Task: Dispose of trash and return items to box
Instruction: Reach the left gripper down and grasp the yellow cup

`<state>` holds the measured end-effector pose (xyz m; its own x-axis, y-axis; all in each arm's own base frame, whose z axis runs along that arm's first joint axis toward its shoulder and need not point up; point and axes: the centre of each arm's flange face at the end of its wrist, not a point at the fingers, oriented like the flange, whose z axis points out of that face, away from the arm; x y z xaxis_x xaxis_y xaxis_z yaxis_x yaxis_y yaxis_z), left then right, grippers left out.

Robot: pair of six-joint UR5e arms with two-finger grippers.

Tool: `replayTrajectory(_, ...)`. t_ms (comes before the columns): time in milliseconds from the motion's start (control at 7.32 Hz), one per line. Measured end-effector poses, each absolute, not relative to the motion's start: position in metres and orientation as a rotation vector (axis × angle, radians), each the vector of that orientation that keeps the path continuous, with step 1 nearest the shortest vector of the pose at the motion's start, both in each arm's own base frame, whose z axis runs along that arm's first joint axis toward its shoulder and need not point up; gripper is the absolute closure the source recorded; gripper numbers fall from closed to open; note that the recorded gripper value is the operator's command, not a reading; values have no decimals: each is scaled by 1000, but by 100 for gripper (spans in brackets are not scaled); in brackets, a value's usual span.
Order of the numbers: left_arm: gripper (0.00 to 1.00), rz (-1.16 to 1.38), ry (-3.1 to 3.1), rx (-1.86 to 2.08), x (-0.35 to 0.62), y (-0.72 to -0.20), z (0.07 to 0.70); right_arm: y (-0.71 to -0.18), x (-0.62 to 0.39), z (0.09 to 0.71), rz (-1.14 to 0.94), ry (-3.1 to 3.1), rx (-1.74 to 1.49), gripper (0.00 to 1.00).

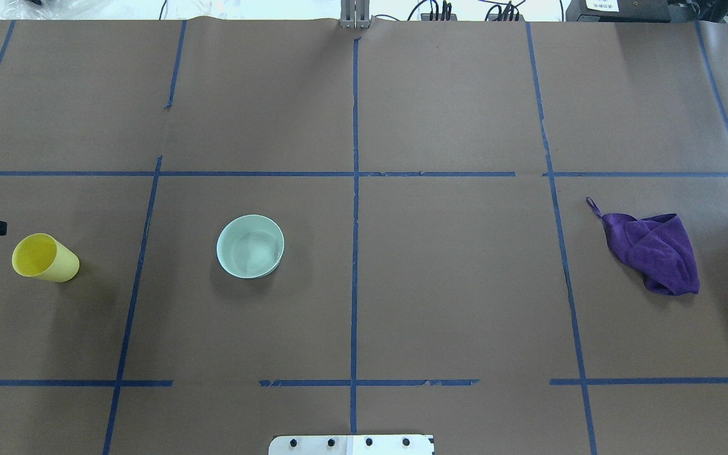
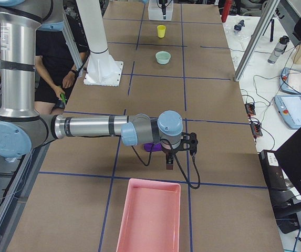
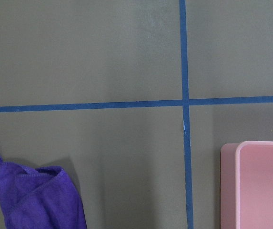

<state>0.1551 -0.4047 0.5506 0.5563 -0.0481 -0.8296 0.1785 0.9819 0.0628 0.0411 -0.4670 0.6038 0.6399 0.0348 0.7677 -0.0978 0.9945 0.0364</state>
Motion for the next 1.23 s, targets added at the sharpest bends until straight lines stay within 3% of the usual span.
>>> replayTrajectory(683,4,-96,924,127,198,-394,568,-467,41,600,74,-874,83,0)
replayTrajectory(820,15,-82,921,121,205,-391,569,-467,41,600,74,-874,84,0)
replayTrajectory(957,37,-75,916,118,209,-389,571,-467,41,599,73,-874,86,0)
replayTrajectory(1093,65,-73,910,118,212,-388,573,-467,41,598,72,-875,88,0)
replayTrajectory(1230,82,-75,904,119,213,-389,575,-467,41,596,71,-876,91,0)
